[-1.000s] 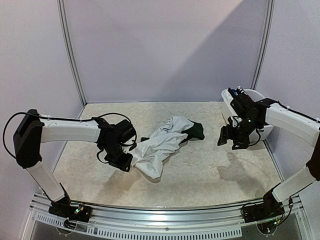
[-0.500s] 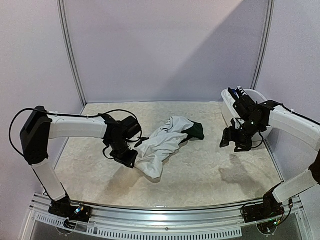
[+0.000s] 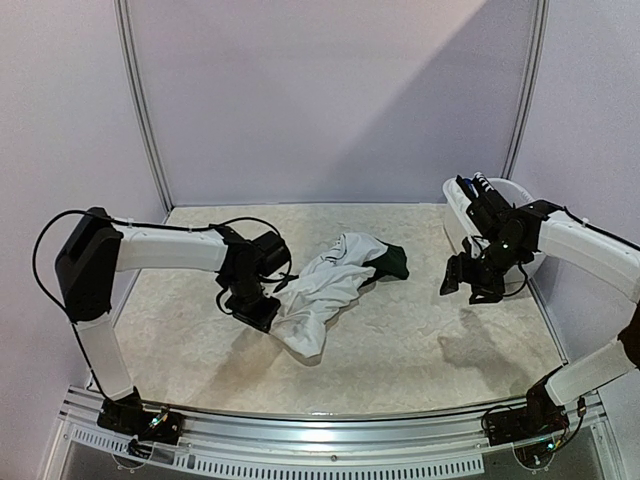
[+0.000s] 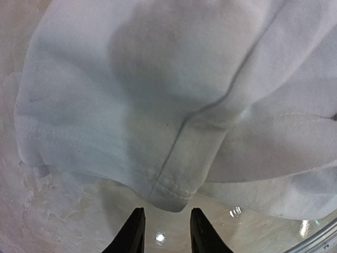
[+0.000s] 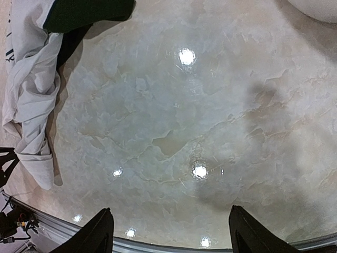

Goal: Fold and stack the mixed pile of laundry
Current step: Adjust the crumpled T-shirt at the center of the board, then pick up the crumpled T-shirt from the center of the board.

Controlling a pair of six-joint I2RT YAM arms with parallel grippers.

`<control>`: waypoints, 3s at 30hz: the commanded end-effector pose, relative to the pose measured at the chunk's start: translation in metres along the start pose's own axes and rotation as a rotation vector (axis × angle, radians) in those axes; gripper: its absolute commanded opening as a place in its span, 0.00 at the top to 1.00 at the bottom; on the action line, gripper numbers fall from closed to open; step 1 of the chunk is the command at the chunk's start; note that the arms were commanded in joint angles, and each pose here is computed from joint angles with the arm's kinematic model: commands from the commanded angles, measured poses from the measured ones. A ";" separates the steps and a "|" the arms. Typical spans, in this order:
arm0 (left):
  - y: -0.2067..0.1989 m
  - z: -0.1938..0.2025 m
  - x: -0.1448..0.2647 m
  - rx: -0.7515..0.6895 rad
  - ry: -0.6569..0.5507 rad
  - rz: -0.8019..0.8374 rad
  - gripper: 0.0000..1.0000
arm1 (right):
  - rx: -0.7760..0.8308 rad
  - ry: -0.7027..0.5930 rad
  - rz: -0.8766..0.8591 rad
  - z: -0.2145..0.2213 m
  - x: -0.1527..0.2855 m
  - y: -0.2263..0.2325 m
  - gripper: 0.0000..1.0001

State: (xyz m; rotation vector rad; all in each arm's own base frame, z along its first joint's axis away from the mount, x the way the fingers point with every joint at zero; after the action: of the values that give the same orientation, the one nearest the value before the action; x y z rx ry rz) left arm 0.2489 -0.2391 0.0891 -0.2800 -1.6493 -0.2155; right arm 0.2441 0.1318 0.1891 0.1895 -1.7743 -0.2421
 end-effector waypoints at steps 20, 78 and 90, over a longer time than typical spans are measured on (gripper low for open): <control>0.014 -0.021 -0.022 -0.015 0.022 -0.002 0.70 | -0.001 -0.002 -0.009 -0.008 0.005 0.006 0.24; 0.108 0.051 0.146 0.584 -0.281 0.039 1.00 | 0.045 0.052 -0.276 -0.137 -0.132 0.093 0.30; 0.111 0.053 0.141 0.649 -0.302 0.026 1.00 | 0.114 0.137 -0.247 -0.108 -0.164 0.072 0.34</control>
State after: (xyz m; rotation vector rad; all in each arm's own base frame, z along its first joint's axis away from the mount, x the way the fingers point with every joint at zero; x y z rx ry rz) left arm 0.2224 -0.1164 0.2218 0.1206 -1.9038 0.3635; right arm 0.3882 0.2346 0.0883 0.4440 -1.6514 -0.3144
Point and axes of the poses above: each gripper's point midway between its finger pads, its own x axis back along the fingers, its own y axis along the line the jaws close on, z = x × y, the point moved 6 cm from there along x, back along the fingers, and after that the axes turned 9 degrees about x, right-handed, at the moved point
